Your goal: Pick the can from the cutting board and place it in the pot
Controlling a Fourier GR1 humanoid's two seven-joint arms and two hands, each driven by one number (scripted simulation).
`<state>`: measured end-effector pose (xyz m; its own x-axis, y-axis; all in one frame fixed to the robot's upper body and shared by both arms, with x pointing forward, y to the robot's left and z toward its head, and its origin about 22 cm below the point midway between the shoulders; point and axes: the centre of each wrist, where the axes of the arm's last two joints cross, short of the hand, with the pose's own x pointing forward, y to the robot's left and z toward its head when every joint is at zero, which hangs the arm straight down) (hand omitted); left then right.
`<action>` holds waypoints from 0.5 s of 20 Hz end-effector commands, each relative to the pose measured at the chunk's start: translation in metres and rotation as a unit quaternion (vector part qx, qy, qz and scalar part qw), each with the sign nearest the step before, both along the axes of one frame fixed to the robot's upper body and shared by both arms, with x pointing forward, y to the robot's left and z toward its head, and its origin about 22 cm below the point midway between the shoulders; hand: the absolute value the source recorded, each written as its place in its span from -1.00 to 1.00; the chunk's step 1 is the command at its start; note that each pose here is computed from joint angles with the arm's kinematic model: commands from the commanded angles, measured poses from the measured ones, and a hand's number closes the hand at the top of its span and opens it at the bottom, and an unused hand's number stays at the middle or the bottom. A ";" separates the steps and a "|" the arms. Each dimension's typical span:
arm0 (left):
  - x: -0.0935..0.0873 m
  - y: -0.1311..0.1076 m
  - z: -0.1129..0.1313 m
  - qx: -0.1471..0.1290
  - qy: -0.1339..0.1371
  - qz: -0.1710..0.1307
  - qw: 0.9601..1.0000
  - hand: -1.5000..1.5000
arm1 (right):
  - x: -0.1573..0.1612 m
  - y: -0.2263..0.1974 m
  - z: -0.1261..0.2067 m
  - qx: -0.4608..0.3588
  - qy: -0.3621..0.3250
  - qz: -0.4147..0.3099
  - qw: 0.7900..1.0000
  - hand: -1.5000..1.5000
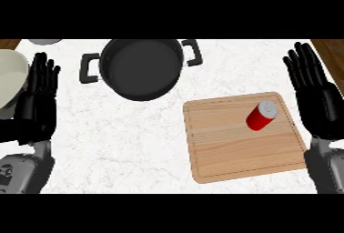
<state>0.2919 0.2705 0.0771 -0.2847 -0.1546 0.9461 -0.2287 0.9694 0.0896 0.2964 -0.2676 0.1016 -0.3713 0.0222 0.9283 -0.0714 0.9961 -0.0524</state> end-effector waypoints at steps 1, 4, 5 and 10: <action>-0.004 -0.004 -0.018 0.007 0.056 -0.030 0.998 0.00 | -0.001 0.005 -0.014 -0.018 0.047 -0.042 0.998 1.00; -0.019 -0.009 -0.053 0.026 0.175 -0.095 0.980 0.00 | -0.005 0.006 -0.037 -0.066 0.157 -0.126 0.977 1.00; -0.029 -0.013 -0.068 0.024 0.217 -0.113 0.969 0.00 | -0.008 -0.005 -0.044 -0.079 0.195 -0.155 0.965 1.00; -0.046 -0.022 -0.095 0.004 0.286 -0.141 0.948 0.00 | -0.015 -0.050 -0.031 -0.215 0.025 -0.397 0.892 -1.00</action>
<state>0.2607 0.2561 0.0049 0.1179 -0.1619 0.9797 0.0483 0.9864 0.1572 0.2853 -0.3092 0.0681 -0.0183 0.4607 0.8874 0.3941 0.8189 -0.4171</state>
